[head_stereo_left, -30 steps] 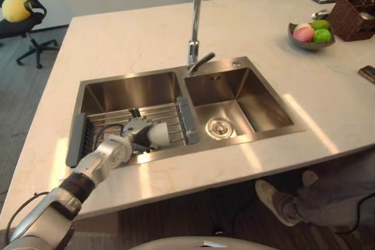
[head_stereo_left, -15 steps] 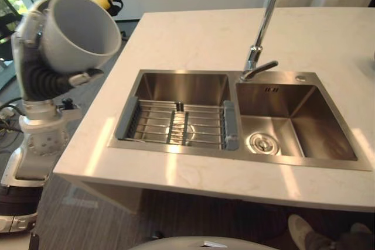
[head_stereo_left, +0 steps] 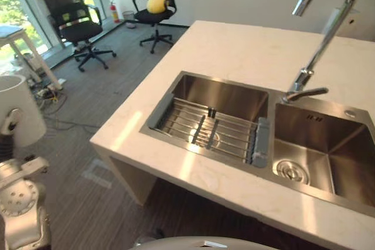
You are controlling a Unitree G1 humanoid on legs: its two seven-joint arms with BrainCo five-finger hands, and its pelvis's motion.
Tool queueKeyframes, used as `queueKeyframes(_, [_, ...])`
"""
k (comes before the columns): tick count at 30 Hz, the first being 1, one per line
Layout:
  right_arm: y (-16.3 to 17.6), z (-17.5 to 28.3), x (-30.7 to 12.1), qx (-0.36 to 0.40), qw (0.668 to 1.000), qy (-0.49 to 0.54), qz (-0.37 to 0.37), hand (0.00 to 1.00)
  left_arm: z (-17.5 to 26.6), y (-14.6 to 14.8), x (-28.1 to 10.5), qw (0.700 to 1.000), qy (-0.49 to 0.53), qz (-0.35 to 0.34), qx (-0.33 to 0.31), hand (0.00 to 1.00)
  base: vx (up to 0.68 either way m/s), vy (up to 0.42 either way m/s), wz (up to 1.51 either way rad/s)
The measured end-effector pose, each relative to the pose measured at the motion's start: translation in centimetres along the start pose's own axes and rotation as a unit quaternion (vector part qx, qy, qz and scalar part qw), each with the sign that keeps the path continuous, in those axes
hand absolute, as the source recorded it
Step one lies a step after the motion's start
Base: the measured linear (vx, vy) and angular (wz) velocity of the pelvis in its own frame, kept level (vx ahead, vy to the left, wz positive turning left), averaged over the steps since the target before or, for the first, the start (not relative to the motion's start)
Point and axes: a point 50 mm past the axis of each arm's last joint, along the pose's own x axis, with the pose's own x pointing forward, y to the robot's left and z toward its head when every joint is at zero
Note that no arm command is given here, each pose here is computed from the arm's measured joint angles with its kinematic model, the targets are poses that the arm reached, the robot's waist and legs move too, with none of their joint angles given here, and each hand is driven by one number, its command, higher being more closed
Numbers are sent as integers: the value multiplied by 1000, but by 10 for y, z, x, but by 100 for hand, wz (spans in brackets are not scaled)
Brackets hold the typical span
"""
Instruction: Walk over to the sink, pick up the cup, carry it to the dishwasher, place the cup inside the dishwasher, then close the dishwasher door
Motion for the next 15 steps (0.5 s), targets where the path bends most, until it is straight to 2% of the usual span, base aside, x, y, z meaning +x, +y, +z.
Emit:
queueKeyframes(3, [3,1,2,12,1000,2,-1,0,3,11,2,1000,-15,16,3,100,3,-27,102])
queueKeyframes(5, [0,-7,2,32,999,14,-8,0,6,-2,9,998,-38,6,-45,100,52,20,191])
queueKeyframes(7, [-25,12,-7,24,999,-26,-42,0,15,-21,18,994,-67,-11,-84,100,91,184,202])
queueKeyframes(9, [-29,14,-8,48,997,-42,-47,0,24,-38,25,989,-87,-21,-117,100,-53,115,200])
queueKeyframes(10, [-12,7,-3,53,998,-36,-26,0,49,-37,40,981,-143,-19,-126,100,-118,-11,194])
queueKeyframes(11, [-12,6,-2,54,998,-37,-27,0,54,-41,41,978,-153,-18,-137,100,-33,0,175])
queueKeyframes(13, [-17,9,-4,68,996,-40,-43,0,65,-54,41,976,-155,-54,-146,100,91,153,158])
queueKeyframes(15, [-11,12,-1,80,995,-44,-44,0,64,-53,45,980,-138,-61,-129,100,40,238,104])
